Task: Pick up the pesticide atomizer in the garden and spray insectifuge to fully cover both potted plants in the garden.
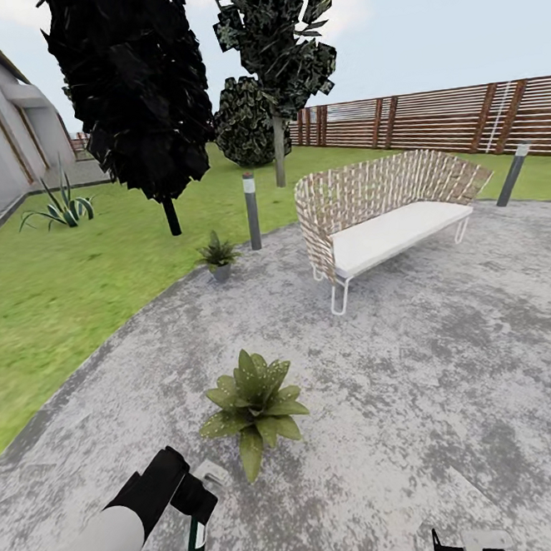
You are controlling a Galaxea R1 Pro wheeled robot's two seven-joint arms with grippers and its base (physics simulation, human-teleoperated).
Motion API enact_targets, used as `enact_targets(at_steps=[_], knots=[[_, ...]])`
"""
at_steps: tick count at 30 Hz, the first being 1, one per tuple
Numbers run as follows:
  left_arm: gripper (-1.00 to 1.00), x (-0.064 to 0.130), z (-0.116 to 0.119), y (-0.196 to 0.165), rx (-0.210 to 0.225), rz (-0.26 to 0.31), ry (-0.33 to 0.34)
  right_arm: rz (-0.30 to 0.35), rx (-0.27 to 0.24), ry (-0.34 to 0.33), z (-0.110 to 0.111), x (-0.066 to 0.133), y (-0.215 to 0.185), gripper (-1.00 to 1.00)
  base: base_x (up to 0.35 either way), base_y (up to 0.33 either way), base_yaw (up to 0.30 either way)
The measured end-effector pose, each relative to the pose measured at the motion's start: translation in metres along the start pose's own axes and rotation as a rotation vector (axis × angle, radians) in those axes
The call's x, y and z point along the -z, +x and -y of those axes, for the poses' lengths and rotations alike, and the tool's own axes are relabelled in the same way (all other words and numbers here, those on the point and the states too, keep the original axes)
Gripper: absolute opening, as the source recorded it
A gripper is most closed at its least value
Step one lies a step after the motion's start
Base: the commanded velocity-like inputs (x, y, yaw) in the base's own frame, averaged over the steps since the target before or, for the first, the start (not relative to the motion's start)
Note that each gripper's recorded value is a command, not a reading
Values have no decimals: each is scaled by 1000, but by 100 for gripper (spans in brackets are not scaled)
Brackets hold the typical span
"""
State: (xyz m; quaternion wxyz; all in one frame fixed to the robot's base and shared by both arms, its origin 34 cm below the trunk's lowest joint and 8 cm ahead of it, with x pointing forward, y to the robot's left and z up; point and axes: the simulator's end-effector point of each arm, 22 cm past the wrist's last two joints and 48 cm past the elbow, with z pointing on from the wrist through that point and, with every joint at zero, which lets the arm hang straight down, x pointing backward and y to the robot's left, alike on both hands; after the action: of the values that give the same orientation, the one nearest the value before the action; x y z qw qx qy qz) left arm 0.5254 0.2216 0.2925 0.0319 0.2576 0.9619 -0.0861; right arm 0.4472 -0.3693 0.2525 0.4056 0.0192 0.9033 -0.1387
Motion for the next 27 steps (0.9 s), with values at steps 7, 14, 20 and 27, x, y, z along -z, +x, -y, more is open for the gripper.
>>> enact_targets(at_steps=[7, 14, 20, 27], knots=[[-100, 0, 0, 0, -3, 0, -2, 0, 0, 0, 0, 0, 0, 100, 197, -157, 0], [-100, 0, 0, 0, -2, -1, -2, 0, 0, 0, 0, 0, 0, 100, 175, -178, 55], [-100, 0, 1, 0, 0, -2, 0, 0, 0, 0, 0, 0, 0, 100, 19, -20, 184], [-100, 0, 0, 1, 1, -4, -2, 0, 0, 0, 0, 0, 0, 100, 0, 0, 26]])
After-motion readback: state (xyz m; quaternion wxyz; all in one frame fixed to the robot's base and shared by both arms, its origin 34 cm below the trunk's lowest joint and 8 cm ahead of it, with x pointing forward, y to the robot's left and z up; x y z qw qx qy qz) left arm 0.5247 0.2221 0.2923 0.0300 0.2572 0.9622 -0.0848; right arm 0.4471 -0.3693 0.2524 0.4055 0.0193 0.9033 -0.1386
